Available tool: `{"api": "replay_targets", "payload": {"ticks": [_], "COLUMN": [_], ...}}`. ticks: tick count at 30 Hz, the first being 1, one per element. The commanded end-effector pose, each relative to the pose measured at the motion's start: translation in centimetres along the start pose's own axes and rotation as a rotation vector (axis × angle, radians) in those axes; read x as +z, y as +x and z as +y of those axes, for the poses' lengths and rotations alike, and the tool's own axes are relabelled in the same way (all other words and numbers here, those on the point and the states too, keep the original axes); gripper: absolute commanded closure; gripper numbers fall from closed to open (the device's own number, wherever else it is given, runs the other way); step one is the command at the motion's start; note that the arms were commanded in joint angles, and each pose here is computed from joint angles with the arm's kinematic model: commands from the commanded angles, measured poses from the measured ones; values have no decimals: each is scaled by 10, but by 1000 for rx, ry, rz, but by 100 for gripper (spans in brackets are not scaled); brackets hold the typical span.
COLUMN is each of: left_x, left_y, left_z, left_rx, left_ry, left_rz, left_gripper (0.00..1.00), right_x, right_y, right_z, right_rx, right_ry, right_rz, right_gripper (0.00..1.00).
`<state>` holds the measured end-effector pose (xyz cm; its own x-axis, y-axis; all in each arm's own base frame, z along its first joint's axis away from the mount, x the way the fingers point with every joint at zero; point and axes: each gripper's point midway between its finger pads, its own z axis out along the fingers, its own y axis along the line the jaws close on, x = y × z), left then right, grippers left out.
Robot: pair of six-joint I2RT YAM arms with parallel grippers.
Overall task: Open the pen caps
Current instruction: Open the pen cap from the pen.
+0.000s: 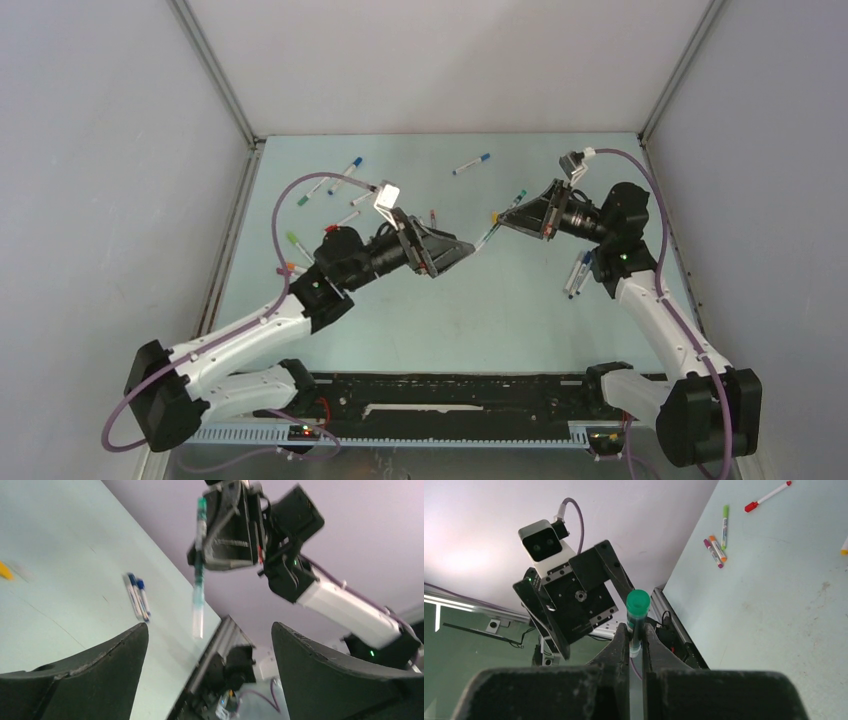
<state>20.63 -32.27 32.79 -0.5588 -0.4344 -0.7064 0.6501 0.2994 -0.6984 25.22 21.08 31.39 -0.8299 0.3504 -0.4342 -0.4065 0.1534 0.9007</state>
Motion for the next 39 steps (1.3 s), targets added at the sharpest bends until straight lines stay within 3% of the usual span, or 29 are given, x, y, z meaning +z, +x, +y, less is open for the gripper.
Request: {"api": "replay_targets", "payload": {"ticks": [1, 7, 14, 17, 21, 25, 39], "left_x": [1, 19, 34, 36, 37, 35, 2], "left_y": [30, 38, 45, 49, 54, 59, 122], "left_z": [-20, -20, -23, -25, -26, -24, -12], "left_rx": [-62, -82, -100, -112, -130, -145, -247], "left_ry": [113, 125, 162, 180, 197, 201, 179], "left_rz": [199, 257, 286, 300, 318, 334, 542], "left_gripper": [7, 15, 37, 52, 98, 100, 100], "right_x": [-2, 2, 6, 7, 8, 5, -29], "right_y": [3, 9, 17, 18, 18, 10, -102], "right_z": [3, 2, -3, -3, -4, -2, -12], "right_rx": [-45, -41, -31, -32, -38, -75, -165], "right_ry": [-3, -5, 3, 3, 1, -5, 68], "right_rz": [7, 34, 61, 66, 69, 48, -184], "right_gripper": [100, 100, 100, 100, 100, 100, 100]}}
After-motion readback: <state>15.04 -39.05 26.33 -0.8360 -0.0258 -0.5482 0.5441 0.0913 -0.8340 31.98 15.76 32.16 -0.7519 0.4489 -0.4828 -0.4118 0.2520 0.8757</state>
